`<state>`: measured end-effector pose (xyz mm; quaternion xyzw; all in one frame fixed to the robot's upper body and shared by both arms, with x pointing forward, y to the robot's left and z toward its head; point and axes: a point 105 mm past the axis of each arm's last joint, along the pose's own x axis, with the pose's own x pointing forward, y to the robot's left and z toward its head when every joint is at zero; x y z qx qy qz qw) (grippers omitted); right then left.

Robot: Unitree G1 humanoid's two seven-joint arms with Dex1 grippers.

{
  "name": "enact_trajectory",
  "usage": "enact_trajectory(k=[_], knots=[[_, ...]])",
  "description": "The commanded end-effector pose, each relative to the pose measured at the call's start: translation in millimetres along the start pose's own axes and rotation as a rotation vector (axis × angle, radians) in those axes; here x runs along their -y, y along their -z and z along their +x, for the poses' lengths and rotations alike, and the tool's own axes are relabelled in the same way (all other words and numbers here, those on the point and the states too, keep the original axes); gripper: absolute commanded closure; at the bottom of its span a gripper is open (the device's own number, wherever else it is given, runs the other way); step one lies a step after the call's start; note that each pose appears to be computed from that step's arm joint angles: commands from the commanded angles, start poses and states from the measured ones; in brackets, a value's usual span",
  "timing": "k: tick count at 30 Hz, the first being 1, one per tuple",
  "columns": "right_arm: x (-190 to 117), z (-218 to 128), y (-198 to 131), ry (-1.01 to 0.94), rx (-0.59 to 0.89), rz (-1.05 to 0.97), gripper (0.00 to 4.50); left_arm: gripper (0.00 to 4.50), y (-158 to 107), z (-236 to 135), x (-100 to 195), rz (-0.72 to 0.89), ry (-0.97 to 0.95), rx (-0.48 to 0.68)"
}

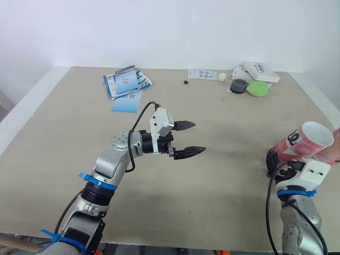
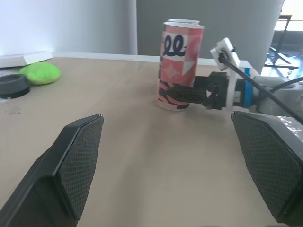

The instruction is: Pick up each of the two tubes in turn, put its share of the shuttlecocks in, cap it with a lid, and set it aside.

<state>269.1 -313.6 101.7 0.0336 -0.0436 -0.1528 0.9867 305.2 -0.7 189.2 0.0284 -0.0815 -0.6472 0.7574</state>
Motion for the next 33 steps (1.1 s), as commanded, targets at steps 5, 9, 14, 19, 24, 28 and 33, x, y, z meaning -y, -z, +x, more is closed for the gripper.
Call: enact_trajectory(k=[5,9,14,19,24,28,33], knots=[[-13.0,-24.5,-10.5,-0.077,0.03,-0.042,0.17,0.0,3.6,-12.9,-4.1,0.023,-0.066,-0.009],[-34.9,-49.2,-13.5,-0.253,-0.007,-0.041,0.17,0.0,18.7,-34.7,-16.4,0.026,-0.181,-0.06],[-88.9,-74.6,-11.5,-0.677,-0.1,-0.08,0.17,0.0,42.2,-87.4,-27.8,0.027,-0.431,-0.132],[-148.7,-64.5,-12.4,-0.976,-0.109,-0.094,0.17,0.0,46.5,-122.3,-18.7,0.086,-0.613,-0.175],[-174.0,-41.9,-11.6,-1.063,-0.106,-0.057,0.17,0.0,55.2,-142.8,6.6,0.078,-0.687,-0.219],[-173.4,-37.0,-3.9,-1.08,-0.125,-0.05,0.17,0.0,57.8,-145.3,12.9,0.048,-0.723,-0.214],[-174.7,-32.1,3.9,-1.089,-0.133,-0.04,0.17,0.0,58.8,-142.2,15.5,0.026,-0.73,-0.216]])
